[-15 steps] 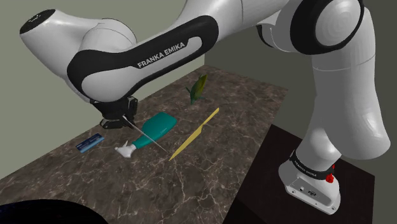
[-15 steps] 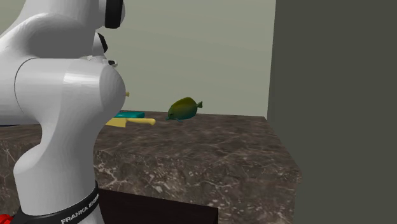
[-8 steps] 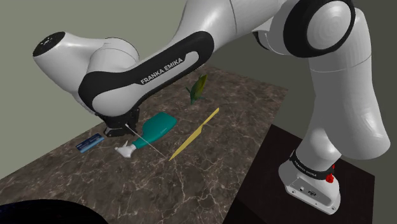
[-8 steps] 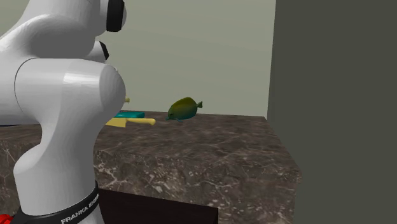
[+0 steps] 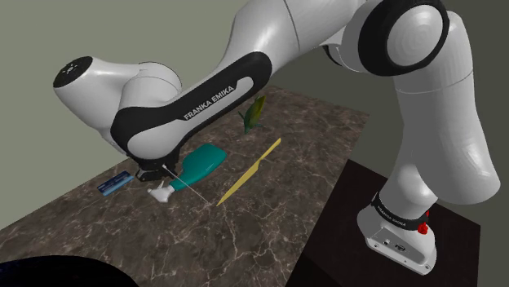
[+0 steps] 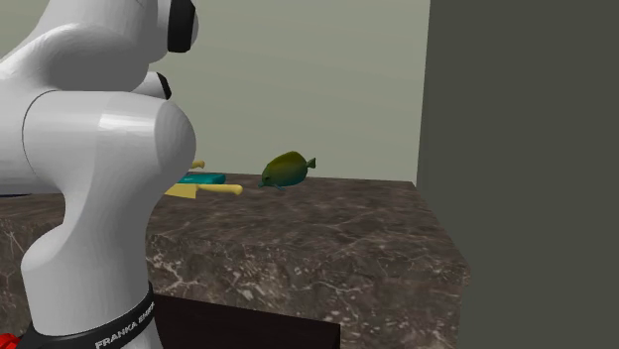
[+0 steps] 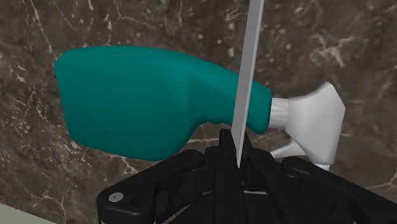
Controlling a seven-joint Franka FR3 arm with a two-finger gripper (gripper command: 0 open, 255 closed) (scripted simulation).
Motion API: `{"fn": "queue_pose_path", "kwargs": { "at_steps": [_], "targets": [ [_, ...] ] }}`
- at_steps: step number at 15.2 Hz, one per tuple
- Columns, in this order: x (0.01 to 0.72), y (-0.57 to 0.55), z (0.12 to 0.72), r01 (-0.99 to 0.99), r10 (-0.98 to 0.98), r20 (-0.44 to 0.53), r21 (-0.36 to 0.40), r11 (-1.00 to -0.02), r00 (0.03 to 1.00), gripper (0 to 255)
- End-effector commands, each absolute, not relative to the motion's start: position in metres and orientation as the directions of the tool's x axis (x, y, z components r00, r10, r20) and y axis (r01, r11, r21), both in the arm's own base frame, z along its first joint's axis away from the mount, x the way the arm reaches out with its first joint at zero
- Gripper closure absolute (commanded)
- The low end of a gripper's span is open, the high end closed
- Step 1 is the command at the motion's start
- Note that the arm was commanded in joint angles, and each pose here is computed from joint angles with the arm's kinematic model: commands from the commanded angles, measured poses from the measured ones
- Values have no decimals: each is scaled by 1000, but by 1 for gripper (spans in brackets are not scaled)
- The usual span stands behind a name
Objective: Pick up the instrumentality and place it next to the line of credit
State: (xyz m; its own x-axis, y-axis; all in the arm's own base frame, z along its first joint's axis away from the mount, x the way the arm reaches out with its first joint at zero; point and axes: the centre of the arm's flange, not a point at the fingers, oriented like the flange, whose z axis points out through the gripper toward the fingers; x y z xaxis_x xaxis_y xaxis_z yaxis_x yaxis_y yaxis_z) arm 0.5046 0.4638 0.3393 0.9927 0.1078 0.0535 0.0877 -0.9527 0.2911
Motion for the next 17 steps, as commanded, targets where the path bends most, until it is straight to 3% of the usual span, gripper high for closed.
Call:
{"fn": "queue_pose_path", "kwargs": {
  "at_steps": [1,5,6,11,17],
  "targets": [
    [502,463,332,92,109,42,296,-951,993,255],
    [502,463,332,92,109,42,296,-951,993,255],
    [501,462,331,92,109,42,296,-951,993,0],
    [502,463,331,92,109,42,296,-951,993,0],
    [498,478,379,92,109,42,296,-951,993,0]
  ]
}}
